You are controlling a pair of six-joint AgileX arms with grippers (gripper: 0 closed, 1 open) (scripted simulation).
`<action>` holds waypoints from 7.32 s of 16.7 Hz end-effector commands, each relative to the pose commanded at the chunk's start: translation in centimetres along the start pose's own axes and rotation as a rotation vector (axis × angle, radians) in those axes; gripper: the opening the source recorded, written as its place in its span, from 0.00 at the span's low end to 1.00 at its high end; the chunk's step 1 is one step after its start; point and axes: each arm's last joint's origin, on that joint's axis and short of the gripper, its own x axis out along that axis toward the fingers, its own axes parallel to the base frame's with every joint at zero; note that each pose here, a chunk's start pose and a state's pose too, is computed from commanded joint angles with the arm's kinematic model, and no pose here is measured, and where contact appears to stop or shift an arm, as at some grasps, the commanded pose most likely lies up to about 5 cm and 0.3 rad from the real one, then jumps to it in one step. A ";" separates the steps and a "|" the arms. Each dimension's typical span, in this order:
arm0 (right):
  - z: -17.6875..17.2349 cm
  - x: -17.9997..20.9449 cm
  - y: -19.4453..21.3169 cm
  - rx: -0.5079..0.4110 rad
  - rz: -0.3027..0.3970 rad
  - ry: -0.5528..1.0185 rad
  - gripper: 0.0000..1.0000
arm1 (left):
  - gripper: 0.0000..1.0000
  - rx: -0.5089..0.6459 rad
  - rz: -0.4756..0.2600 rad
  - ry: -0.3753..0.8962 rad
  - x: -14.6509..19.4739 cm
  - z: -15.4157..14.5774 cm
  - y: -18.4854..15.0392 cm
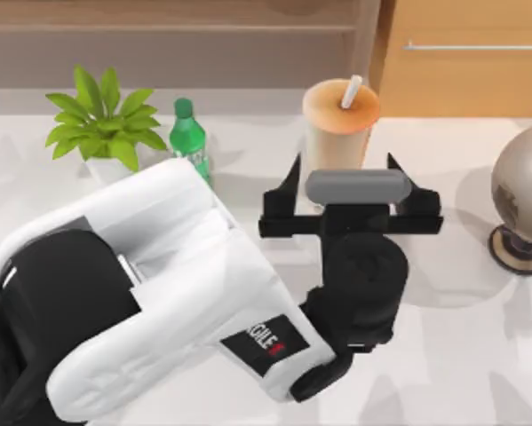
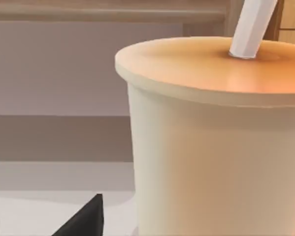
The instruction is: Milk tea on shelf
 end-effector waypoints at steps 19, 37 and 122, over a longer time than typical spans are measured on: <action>0.0 0.0 0.0 0.000 0.000 0.000 1.00 | 0.25 0.000 0.000 0.000 4.9 0.0 0.2; 0.0 0.0 0.0 0.000 0.000 0.000 1.00 | 0.00 0.001 -0.003 0.000 4.8 1.0 0.1; 0.0 0.0 0.0 0.000 0.000 0.000 1.00 | 0.00 0.004 -0.002 0.013 19.8 18.3 20.6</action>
